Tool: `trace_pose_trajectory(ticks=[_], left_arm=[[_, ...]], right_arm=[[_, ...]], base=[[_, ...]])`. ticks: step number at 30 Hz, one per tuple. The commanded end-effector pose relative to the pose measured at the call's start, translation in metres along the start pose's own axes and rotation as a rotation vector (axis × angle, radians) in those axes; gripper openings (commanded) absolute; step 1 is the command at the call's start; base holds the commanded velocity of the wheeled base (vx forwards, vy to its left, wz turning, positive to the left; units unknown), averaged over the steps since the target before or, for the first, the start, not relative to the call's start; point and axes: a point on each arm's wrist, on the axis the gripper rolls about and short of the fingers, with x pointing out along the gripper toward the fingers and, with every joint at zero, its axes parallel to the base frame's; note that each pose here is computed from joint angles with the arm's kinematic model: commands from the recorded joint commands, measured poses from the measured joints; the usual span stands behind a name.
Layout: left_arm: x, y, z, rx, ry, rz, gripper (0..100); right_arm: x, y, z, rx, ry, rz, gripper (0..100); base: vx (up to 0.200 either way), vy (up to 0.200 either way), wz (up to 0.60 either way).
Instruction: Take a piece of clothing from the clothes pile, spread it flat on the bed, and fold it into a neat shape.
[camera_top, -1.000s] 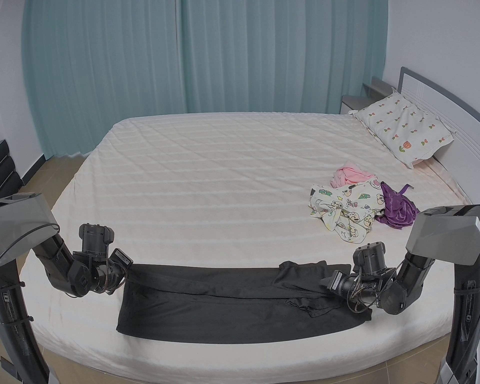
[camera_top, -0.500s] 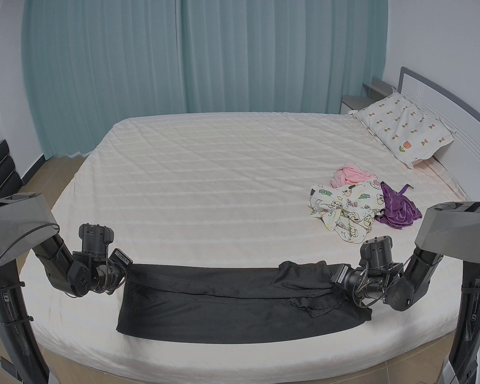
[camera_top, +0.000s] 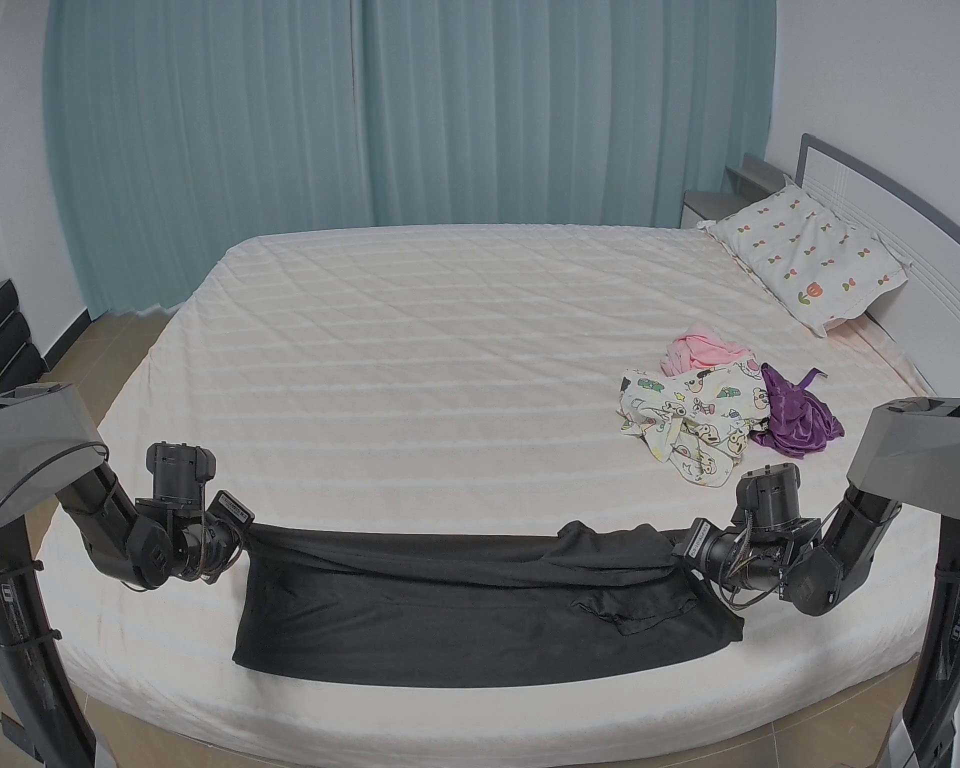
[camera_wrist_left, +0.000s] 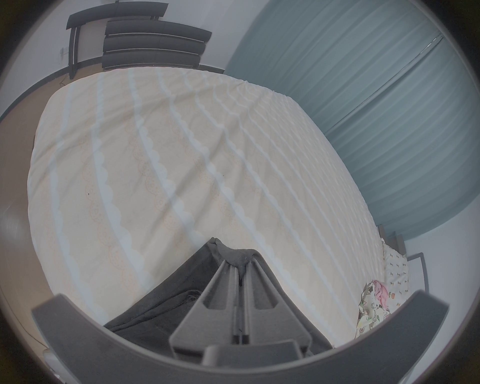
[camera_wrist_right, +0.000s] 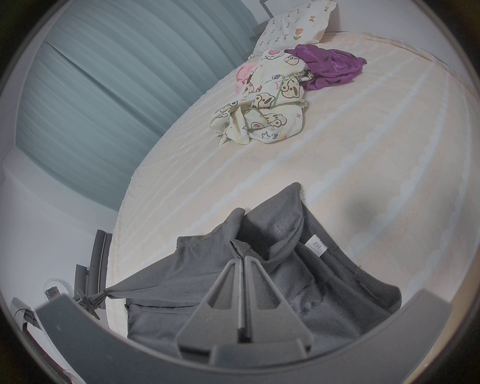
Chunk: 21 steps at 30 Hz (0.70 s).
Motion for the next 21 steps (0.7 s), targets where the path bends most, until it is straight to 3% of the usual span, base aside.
trace_pose_trajectory(ticks=[1,6,7,16,21], left_arm=[[-0.001,0.000,0.000,0.000,-0.001,-0.001,0],[-0.001,0.001,-0.001,0.001,0.003,0.002,0],[0.000,0.001,-0.001,0.001,0.005,0.004,0],[-0.002,0.002,-0.002,0.002,0.008,0.007,0],[-0.001,0.003,-0.003,0.003,0.009,0.009,0]], right_arm=[[-0.002,0.001,-0.001,-0.001,0.004,0.005,0],[-0.003,-0.003,-0.006,-0.004,0.043,0.004,0],[-0.003,-0.004,-0.008,-0.008,0.057,-0.002,100],[-0.009,0.003,-0.006,-0.009,0.046,0.026,100],[-0.006,0.005,-0.021,-0.013,0.100,0.027,100]], base=[[0.000,0.000,0.00],[0.000,0.000,0.00],[0.000,0.000,0.00],[0.000,0.000,0.00],[0.000,0.000,0.00]])
